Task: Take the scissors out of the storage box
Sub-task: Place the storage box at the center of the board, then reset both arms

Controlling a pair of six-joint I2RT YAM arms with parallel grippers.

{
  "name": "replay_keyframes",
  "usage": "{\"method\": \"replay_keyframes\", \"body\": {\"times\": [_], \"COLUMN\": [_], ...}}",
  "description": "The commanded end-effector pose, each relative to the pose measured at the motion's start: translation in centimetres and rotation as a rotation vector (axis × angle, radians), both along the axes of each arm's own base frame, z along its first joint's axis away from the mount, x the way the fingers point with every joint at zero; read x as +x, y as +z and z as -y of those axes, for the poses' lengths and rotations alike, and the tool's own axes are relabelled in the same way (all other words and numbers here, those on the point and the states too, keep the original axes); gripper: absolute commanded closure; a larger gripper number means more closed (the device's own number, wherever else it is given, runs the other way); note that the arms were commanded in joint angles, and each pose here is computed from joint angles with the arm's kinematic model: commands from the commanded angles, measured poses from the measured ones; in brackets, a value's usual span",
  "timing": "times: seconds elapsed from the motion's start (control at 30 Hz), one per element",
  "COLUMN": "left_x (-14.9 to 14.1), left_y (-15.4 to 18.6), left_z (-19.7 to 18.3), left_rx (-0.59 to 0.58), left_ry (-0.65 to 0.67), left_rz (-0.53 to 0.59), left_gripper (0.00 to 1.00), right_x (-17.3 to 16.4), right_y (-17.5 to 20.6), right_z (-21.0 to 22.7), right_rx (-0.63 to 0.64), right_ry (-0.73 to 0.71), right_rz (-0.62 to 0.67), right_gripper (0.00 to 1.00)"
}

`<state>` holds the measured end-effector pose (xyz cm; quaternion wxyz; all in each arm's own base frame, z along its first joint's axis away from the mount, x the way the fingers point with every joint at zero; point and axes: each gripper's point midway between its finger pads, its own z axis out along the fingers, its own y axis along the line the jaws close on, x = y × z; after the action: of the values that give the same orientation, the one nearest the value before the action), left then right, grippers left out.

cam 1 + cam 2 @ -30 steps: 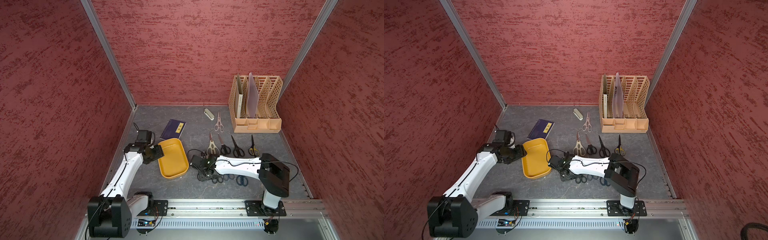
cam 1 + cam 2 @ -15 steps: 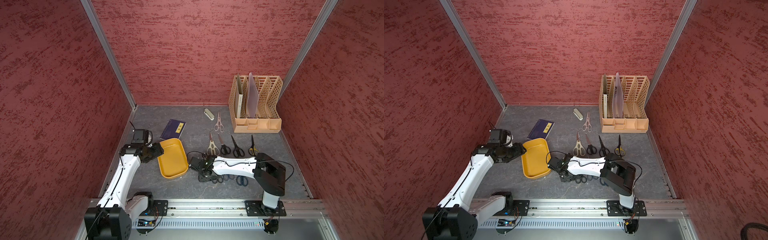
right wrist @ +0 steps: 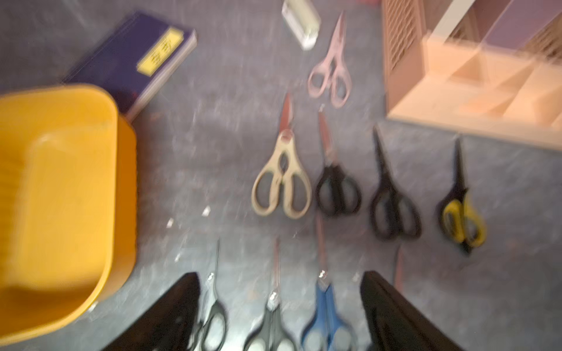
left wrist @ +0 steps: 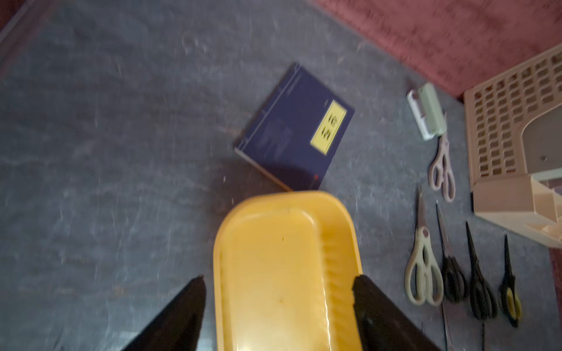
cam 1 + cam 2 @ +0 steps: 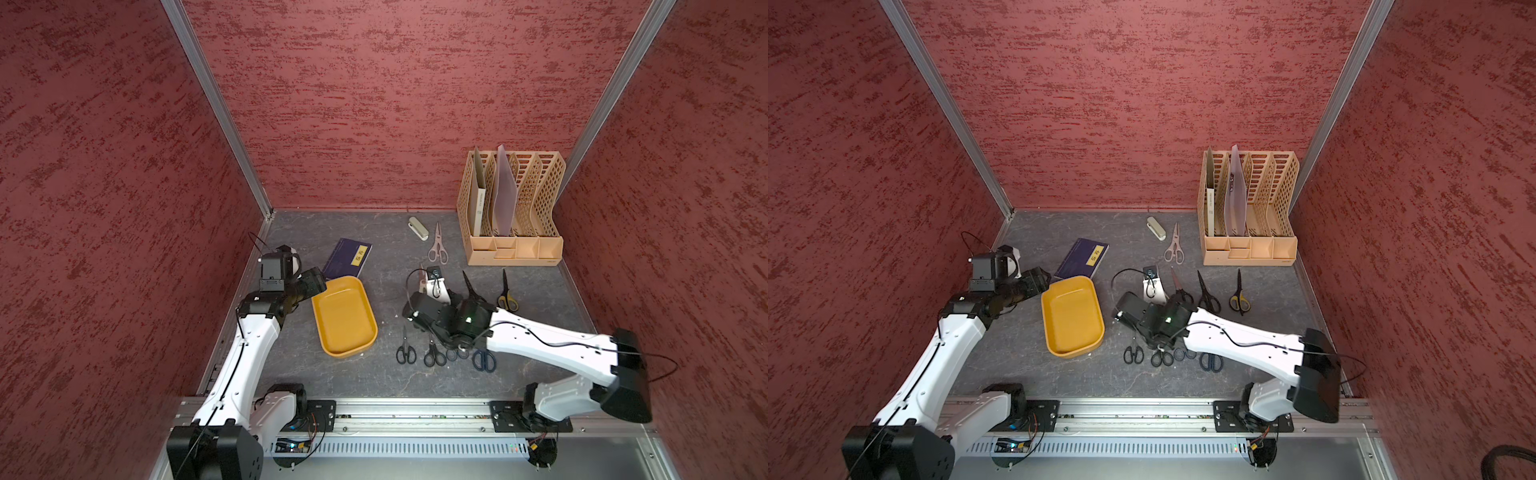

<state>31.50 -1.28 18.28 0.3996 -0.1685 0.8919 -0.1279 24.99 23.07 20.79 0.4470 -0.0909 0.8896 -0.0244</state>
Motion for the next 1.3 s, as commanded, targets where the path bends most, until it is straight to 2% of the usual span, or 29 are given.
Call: {"method": "replay_keyframes", "body": {"times": [0.0, 0.1, 0.2, 0.27, 0.3, 0.4, 0.47, 0.53, 0.6, 0.67, 0.77, 0.8, 0.93, 1.27], "left_x": [3.3, 4.4, 5.7, 6.4, 6.7, 7.5, 8.1, 8.7, 9.3, 9.3, 8.4, 8.3, 8.6, 8.7], "left_y": [3.1, 2.1, -0.3, -1.7, -2.6, -4.6, -5.5, -5.7, -5.2, -6.3, -6.7, -6.8, -6.8, -6.9], "left_z": [-2.0, -2.8, -3.2, -3.6, -3.8, -3.9, -3.7, -3.3, -2.5, -1.7, -2.0, -1.8, -1.2, -1.4], "left_rx": [0.103, 0.175, 0.239, 0.266, 0.27, 0.286, 0.291, 0.312, 0.355, 0.351, 0.345, 0.344, 0.342, 0.317], "left_ry": [0.063, 0.065, 0.049, 0.059, 0.067, 0.053, 0.038, 0.002, -0.044, -0.089, -0.069, -0.081, -0.118, -0.123], "left_rz": [0.287, 0.307, 0.273, 0.282, 0.289, 0.304, 0.325, 0.329, 0.397, 0.42, 0.481, 0.476, 0.472, 0.463], "left_gripper": [0.0, 0.0, 0.0, 0.0, 0.0, 0.0, 0.0, 0.0, 0.0, 0.0, 0.0, 0.0, 0.0, 0.0], "right_x": [4.1, 7.0, 9.2, 10.5, 11.2, 13.2, 13.9, 14.5, 15.3, 16.2, 17.0, 16.9, 15.6, 15.6], "right_y": [1.8, -0.2, -1.8, -3.6, -4.3, -4.8, -5.6, -7.6, -7.6, -7.4, -8.3, -8.7, -8.9, -9.1], "right_z": [3.7, 9.2, 14.1, 17.0, 18.4, 20.5, 21.2, 21.9, 21.6, 21.5, 22.2, 22.6, 22.9, 22.3], "right_rx": [-0.231, -0.088, -0.088, -0.062, -0.019, 0.009, 0.052, 0.11, 0.113, 0.07, 0.11, 0.143, 0.196, 0.196], "right_ry": [0.023, -0.079, -0.167, -0.23, -0.264, -0.283, -0.278, -0.278, -0.237, -0.195, -0.167, -0.167, -0.139, -0.095], "right_rz": [0.259, 0.193, 0.256, 0.245, 0.189, 0.235, 0.277, 0.26, 0.278, 0.3, 0.331, 0.303, 0.386, 0.385], "right_gripper": [0.04, 0.02, 0.02, 0.02, 0.02, 0.02, 0.01, 0.02, 0.02, 0.02, 0.01, 0.01, 0.02, 0.02]}}
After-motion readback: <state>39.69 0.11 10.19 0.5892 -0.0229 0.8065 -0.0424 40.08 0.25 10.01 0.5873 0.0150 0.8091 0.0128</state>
